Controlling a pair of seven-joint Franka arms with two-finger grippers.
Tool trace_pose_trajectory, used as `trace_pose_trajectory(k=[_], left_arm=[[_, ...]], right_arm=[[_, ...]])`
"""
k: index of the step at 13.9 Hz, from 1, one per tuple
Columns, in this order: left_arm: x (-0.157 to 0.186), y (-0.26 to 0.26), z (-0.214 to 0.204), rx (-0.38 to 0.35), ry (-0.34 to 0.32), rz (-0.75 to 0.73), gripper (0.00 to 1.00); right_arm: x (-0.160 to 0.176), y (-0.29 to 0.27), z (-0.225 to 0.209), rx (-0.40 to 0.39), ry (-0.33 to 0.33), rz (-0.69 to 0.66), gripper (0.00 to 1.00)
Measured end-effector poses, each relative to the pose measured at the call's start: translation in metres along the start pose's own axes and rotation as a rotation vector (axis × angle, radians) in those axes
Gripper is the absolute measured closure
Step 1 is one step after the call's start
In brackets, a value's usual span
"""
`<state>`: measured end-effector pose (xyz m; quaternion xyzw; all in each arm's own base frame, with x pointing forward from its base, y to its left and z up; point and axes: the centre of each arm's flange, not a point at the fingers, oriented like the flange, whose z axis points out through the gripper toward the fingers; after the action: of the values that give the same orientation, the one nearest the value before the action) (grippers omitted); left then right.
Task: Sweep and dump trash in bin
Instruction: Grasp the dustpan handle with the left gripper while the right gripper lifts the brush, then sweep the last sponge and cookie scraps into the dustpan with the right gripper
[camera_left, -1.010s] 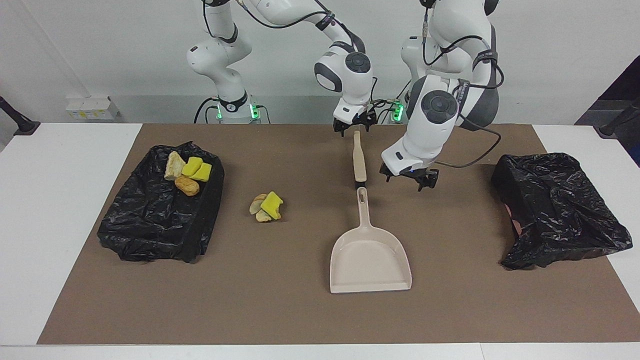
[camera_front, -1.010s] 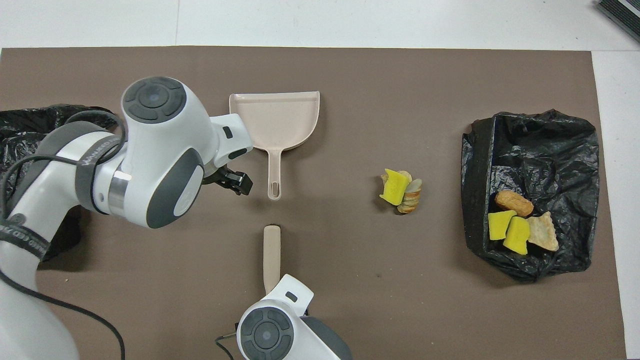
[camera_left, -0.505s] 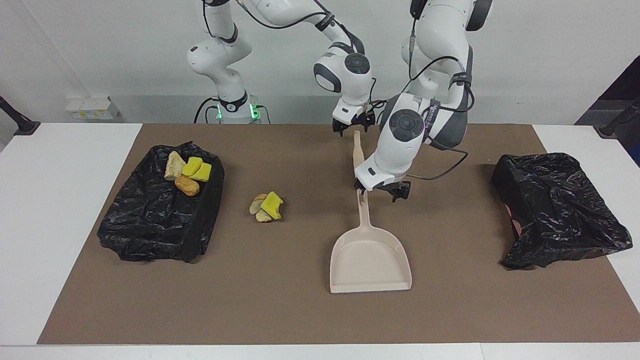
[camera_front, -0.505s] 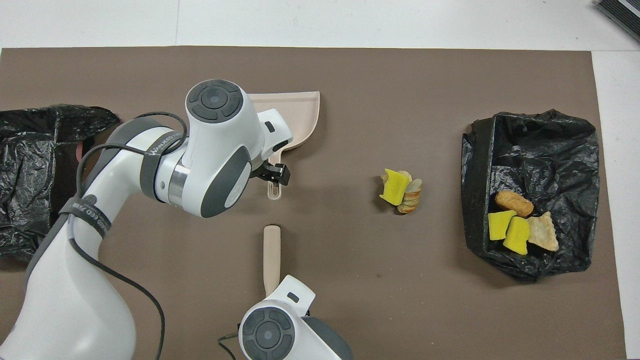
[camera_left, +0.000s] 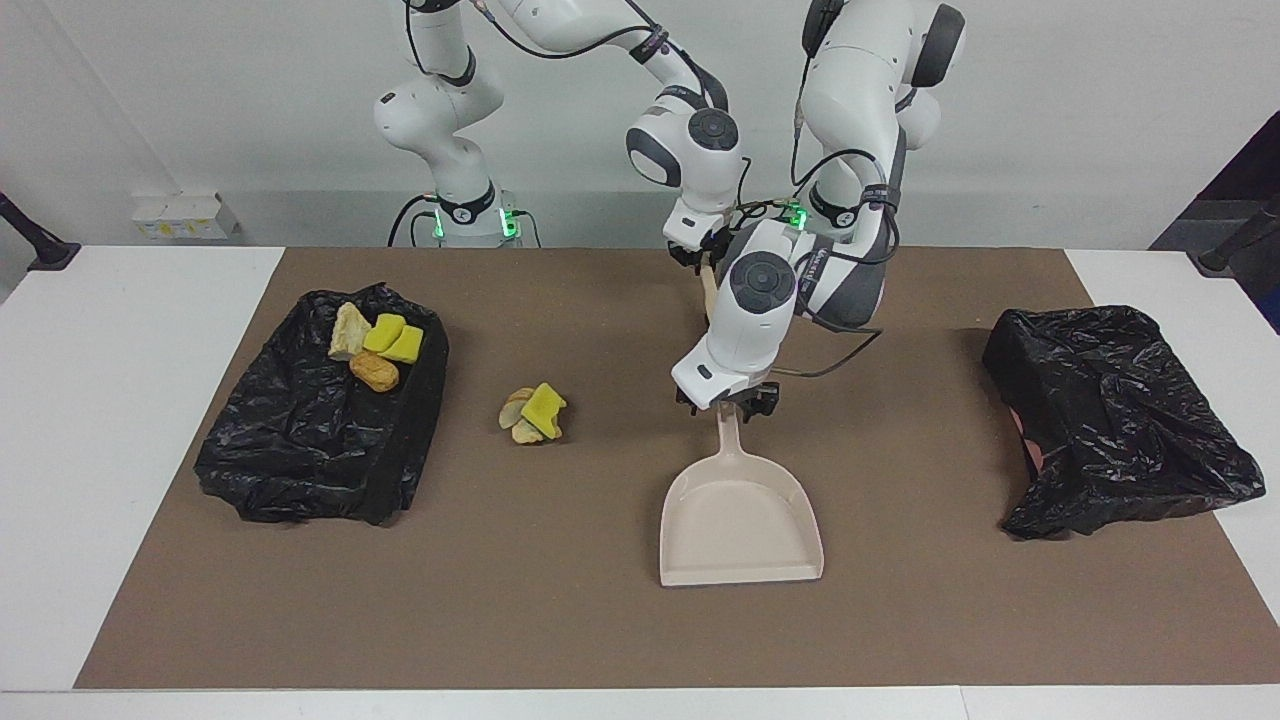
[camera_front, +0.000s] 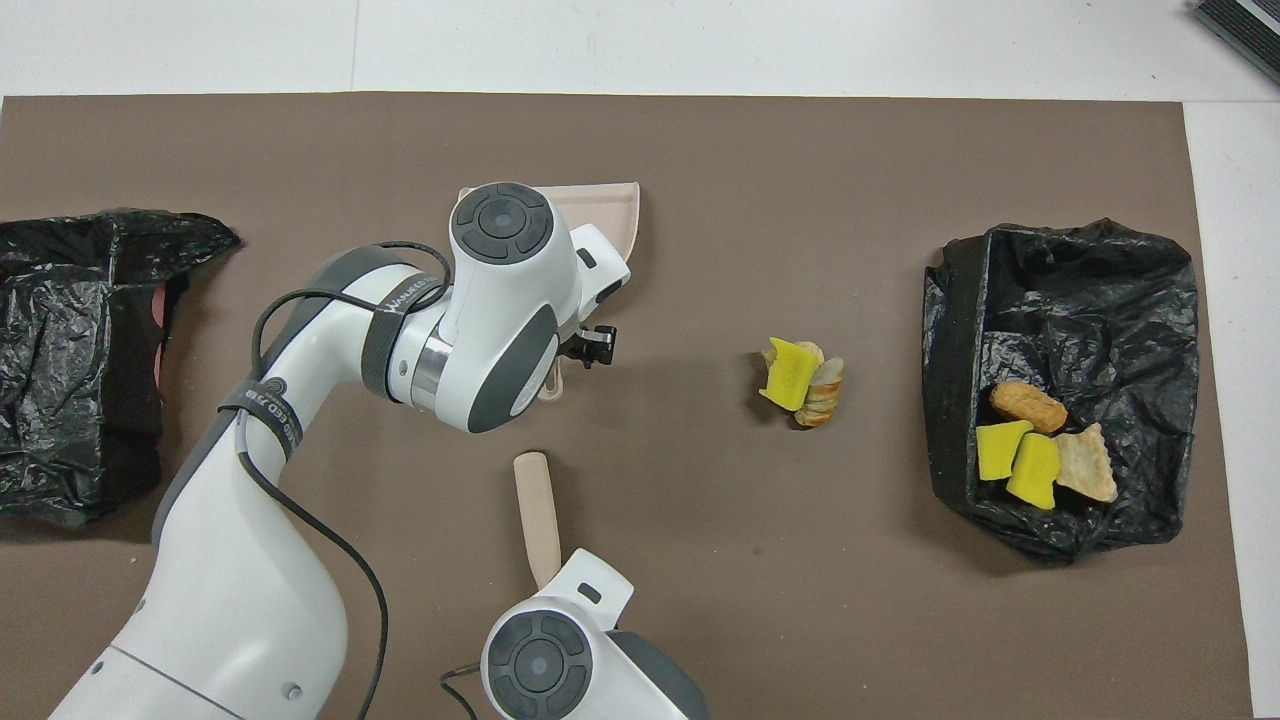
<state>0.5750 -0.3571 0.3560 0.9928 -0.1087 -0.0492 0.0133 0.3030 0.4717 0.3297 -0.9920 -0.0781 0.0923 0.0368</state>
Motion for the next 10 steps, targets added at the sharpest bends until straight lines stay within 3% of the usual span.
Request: trace_pose_trajectory(k=[2,3,6,10], left_arm=[[0.001,-0.001,-0.001,0.0,0.003,-0.003,0.59],[0.002,-0.002,-0.002,0.0,0.005,-0.006,0.66],[0.006,-0.012,-0.009,0.005,0.02,-0.02,0.66],[0.016,-0.044,-0.044,0.047,0.086,0.053,0.67]], right_arm=[[-0.001,0.007,0.0,-0.036,-0.042,-0.012,0.74],[0.0,0.011,-0.002,-0.049,-0.056,-0.011,0.74],[0.007,0.036,-0.027,-0.085,-0.089,-0.011,0.74],[0.017,0.119,-0.113,-0.11,-0.141,-0.057,0.74]])
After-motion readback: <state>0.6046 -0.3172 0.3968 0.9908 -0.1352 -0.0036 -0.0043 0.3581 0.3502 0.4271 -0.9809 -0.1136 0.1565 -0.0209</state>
